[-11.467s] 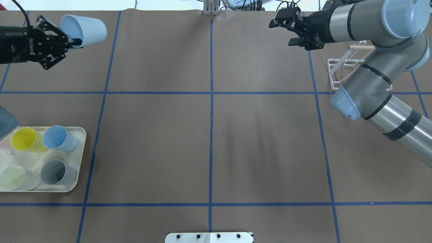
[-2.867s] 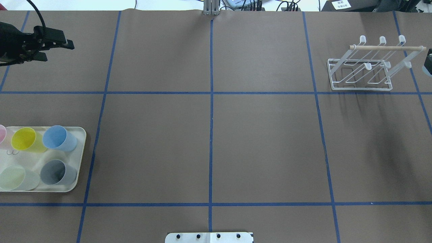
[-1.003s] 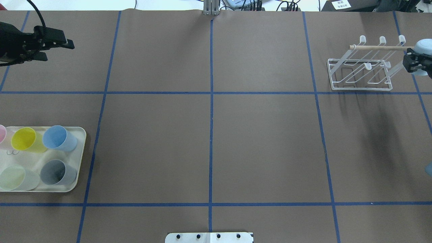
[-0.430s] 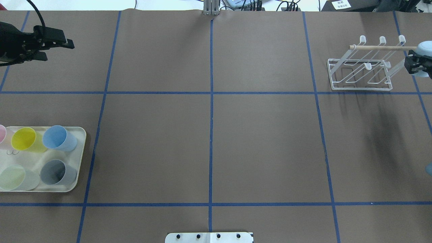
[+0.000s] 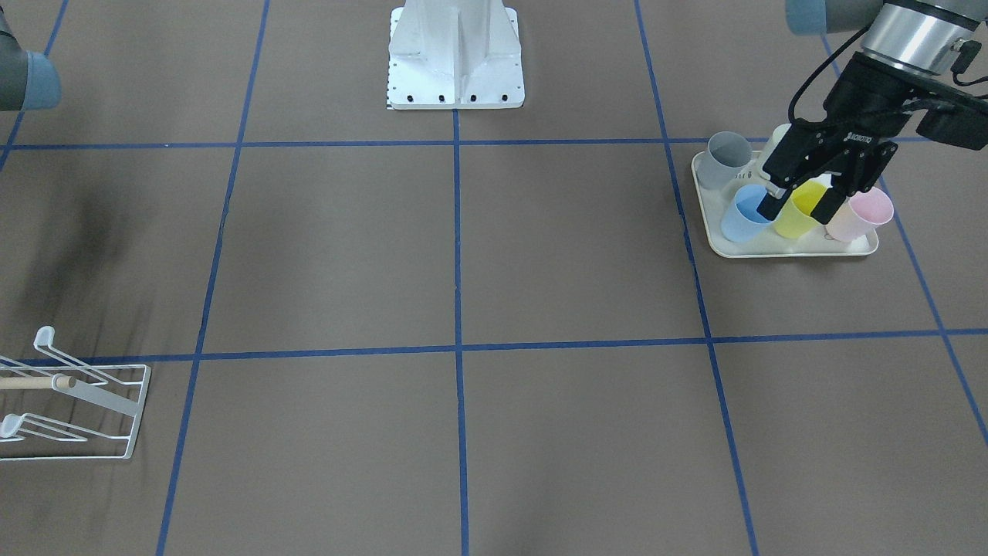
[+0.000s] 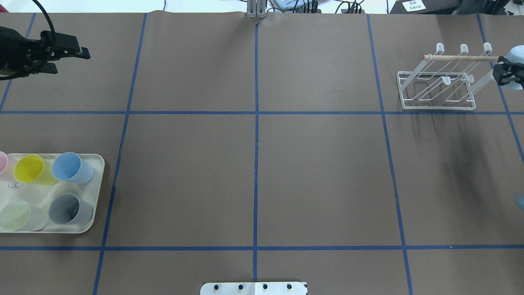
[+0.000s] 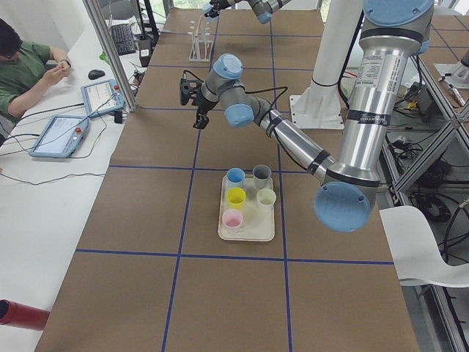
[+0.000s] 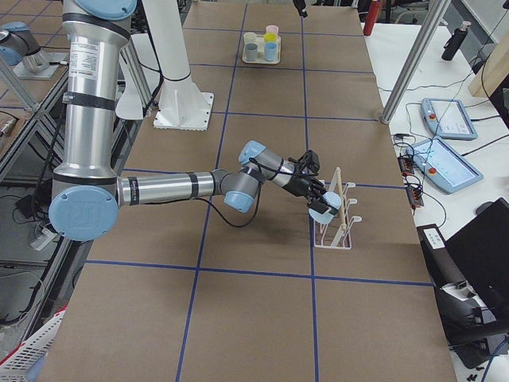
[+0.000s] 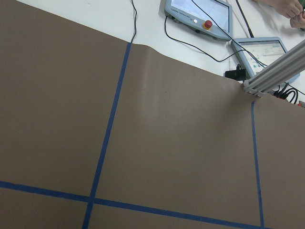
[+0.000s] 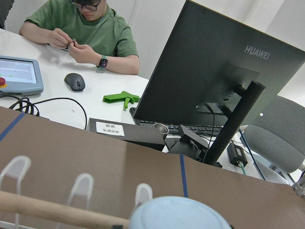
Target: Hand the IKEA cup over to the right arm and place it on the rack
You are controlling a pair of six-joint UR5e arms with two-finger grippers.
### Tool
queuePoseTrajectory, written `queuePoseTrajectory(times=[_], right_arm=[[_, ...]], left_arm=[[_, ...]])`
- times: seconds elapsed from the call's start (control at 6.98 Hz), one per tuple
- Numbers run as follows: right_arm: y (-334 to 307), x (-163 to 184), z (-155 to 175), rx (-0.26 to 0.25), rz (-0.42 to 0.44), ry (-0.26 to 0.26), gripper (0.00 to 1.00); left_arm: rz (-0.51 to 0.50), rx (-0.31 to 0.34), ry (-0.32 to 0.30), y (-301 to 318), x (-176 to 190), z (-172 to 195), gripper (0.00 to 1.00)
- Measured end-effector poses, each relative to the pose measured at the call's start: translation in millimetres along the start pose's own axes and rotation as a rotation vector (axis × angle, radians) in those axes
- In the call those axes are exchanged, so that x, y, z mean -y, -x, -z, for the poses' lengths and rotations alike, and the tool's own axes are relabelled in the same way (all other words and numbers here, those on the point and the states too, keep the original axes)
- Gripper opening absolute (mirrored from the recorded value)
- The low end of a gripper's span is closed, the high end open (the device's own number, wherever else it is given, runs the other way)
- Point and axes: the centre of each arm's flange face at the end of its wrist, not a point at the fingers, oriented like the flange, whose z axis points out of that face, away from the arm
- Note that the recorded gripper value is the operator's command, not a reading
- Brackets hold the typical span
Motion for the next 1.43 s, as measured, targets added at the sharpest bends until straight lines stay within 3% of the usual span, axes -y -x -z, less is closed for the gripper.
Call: queuePoseTrajectory(times=[1.43], right_arm=[[7.4,-6.9,-27.7,-0.016,-0.001,0.019,0.0]], left_arm=[[0.009,0.014,0.006,7.4,-2.0,-3.9,1.0]])
